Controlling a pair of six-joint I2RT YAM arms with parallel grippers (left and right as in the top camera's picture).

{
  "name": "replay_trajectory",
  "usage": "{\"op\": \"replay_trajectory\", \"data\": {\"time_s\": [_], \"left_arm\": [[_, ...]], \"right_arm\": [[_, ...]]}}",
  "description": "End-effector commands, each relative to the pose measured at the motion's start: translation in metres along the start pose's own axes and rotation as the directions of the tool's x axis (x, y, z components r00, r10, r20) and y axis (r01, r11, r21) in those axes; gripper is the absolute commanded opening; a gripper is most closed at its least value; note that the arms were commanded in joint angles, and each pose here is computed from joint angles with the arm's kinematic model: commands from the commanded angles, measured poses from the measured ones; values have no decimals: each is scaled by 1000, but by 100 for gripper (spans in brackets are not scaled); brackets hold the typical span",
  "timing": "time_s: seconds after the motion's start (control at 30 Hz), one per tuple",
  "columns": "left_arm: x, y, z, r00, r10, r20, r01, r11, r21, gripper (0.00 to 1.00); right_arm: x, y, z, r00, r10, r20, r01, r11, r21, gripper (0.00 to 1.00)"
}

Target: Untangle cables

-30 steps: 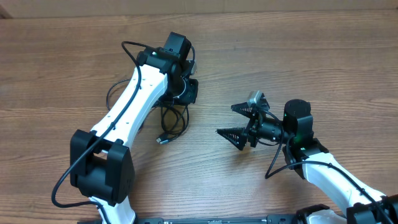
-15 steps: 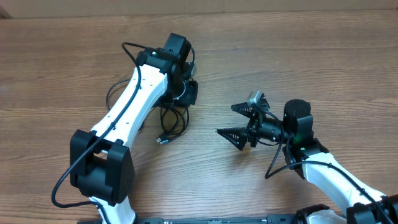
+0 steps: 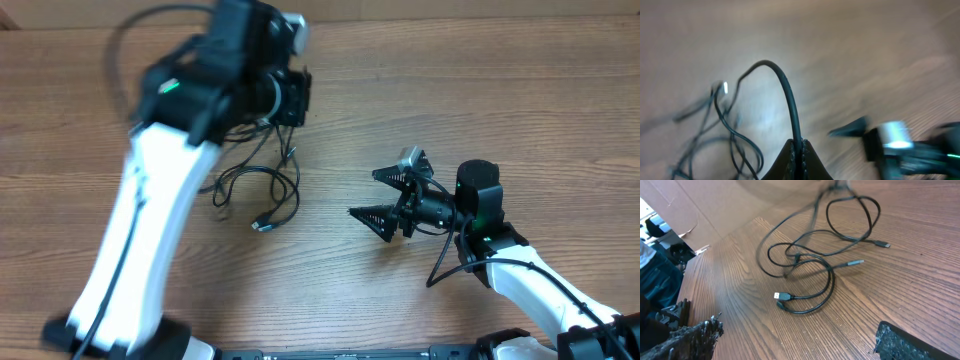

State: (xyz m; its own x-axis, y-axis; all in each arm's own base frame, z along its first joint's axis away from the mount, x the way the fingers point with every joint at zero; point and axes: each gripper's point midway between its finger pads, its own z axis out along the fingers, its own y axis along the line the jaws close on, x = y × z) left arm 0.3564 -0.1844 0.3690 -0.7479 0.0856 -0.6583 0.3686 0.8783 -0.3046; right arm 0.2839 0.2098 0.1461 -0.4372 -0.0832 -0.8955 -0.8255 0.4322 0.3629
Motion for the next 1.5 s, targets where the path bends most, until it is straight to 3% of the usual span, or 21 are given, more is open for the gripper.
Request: {"op": "replay_trajectory", "data": {"time_s": [0.0,0.23,0.5,0.63,0.8,0.93,1.1,1.33,1.47], "left_arm": [[-29,-19,-72,978,62,200,-67,998,20,4],[-52,-26,-169,885,105,454,-85,994,-64,4],[-60,-40,-232,768,174,617,-149,984,-92,4],[-74,-28,-253,703,181,687,-86,982,-171,4],[-82,-6,-263,676,185,713,18,964,-266,4],[-82,-2,-255,692,202,693,15,956,-295,4],[-65,-2,-228,773,258,579,-81,946,-313,4],[-14,27,-154,955,132,265,-40,944,-328,4],[18,49,-107,999,36,40,-19,927,-375,4]], "right_arm": [[-1,-2,-1,1000,0,4,0,1000,12,100],[-1,-2,-1,1000,3,2,-3,1000,12,100],[-1,-2,-1,1000,3,2,-3,1000,12,100],[0,-2,-1,1000,5,1,-5,1000,12,100],[0,-2,-1,1000,5,0,-5,1000,12,100],[0,-3,-1,1000,5,0,-5,1000,15,100],[0,-3,-1,1000,5,0,-5,1000,15,100],[0,-3,-1,1000,5,1,-5,1000,15,100],[0,-3,-1,1000,5,1,-5,1000,15,100]]}}
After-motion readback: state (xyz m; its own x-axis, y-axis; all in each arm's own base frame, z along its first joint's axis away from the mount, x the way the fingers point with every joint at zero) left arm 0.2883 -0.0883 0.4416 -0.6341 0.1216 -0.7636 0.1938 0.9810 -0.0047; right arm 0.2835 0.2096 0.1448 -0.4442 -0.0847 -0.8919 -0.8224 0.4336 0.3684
